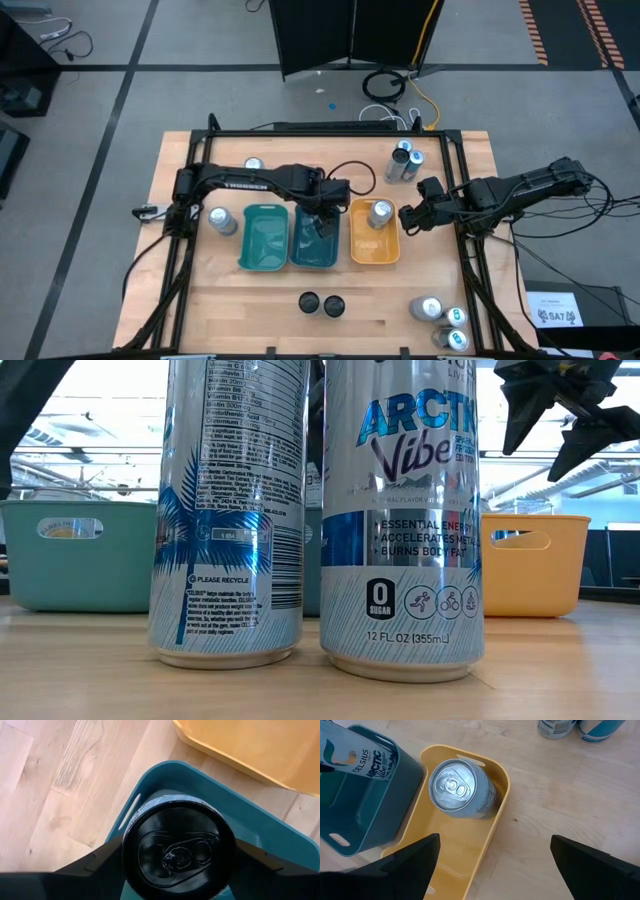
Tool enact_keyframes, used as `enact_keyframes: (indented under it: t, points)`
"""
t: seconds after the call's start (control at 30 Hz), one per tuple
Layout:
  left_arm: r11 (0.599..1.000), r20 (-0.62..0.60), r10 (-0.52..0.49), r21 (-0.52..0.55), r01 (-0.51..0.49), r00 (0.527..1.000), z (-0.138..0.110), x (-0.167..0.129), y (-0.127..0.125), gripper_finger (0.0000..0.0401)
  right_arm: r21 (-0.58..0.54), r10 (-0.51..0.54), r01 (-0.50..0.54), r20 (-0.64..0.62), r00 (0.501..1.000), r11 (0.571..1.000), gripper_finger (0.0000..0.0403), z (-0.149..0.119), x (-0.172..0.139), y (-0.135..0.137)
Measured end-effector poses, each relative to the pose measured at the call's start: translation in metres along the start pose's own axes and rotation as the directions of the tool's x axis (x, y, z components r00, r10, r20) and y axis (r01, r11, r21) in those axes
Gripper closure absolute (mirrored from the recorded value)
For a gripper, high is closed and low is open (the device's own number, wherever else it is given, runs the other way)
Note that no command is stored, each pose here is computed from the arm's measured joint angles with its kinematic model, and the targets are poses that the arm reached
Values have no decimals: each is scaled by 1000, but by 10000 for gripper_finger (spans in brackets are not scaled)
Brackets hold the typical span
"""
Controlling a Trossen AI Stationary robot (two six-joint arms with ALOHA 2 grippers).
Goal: Sort soda cans
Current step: Put the top left black soda can into the blue bin, then move the top silver soda can to the bottom center of the table
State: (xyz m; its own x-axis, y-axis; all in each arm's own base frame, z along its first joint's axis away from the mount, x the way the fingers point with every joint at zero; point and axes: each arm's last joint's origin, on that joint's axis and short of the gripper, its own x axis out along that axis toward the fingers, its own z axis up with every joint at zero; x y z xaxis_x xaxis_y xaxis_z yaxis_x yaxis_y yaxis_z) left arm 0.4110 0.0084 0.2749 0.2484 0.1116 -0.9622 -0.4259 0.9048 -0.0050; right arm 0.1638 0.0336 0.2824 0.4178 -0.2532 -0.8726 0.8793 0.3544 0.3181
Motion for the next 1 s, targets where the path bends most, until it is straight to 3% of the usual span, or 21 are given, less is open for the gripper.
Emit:
enact_keyframes:
  t: [0.37,1.0]
  points:
    - [1000,-7,7,-22,-7,1000,1,4,-1,56,0,0,0,0,1000,1000,30,0,0,0]
    - [1000,-31,19,-11,-19,999,-3,-25,4,53,3,1,-1,0,1000,1000,30,0,0,0]
